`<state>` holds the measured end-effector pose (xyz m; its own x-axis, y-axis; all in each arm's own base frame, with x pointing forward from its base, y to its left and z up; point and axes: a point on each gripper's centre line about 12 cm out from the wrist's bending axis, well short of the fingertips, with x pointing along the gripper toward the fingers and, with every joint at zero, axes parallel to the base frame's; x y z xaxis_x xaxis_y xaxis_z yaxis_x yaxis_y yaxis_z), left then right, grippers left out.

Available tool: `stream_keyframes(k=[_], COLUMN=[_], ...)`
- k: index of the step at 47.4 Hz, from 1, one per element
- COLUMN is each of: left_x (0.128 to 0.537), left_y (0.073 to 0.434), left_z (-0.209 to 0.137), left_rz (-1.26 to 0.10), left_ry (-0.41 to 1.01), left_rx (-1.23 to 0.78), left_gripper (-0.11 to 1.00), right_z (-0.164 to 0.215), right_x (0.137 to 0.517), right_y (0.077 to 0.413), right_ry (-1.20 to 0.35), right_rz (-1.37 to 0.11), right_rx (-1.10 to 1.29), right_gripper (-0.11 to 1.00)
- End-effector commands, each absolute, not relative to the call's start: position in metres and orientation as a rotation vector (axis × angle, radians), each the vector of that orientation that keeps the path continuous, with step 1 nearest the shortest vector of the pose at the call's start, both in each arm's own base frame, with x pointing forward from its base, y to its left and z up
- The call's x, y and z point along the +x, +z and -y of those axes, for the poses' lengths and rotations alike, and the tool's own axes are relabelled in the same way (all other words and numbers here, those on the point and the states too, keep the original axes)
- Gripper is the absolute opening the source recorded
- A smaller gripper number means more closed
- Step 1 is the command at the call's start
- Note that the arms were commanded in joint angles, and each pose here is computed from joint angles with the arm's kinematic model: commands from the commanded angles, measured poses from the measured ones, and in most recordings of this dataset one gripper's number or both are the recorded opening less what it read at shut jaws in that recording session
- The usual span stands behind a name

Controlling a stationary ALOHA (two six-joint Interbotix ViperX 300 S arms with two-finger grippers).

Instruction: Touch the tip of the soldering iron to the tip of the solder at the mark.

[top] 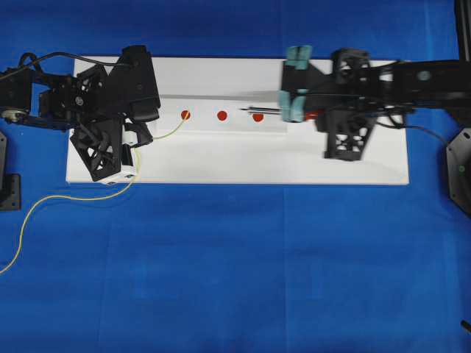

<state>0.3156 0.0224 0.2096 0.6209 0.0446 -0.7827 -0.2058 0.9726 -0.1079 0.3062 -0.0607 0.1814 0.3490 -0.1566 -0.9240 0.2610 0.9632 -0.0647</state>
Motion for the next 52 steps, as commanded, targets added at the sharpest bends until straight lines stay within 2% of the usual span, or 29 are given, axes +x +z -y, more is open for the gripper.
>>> stream_keyframes(k=[1,12,25,52], left_x=[0.319,0.32,0.334,0.417], left_y=[0.219,0.22,0.224,0.206], left_z=[-0.022,-0.022,-0.023,-0.026], left_rz=[-0.857,-0.852,-0.844,-0.857], left_ry=[0.14,0.142,0.138,0.132], left_rx=[-0.192,-0.198,-0.191,-0.187], left_gripper=[0.02,0.02,0.02,0.02], right_z=[0.059,0.056,0.057,0.057], right_x=[0.295,0.276,0.276,0.275], right_y=[0.194,0.192,0.192,0.19], right_ry=[-0.279,-0.308,-0.309,-0.309], right_rz=[-1.152,-1.153,-1.153,-1.158], right_rx=[0.106,0.147,0.14,0.141], right_gripper=[0.06,0.06,0.06,0.06])
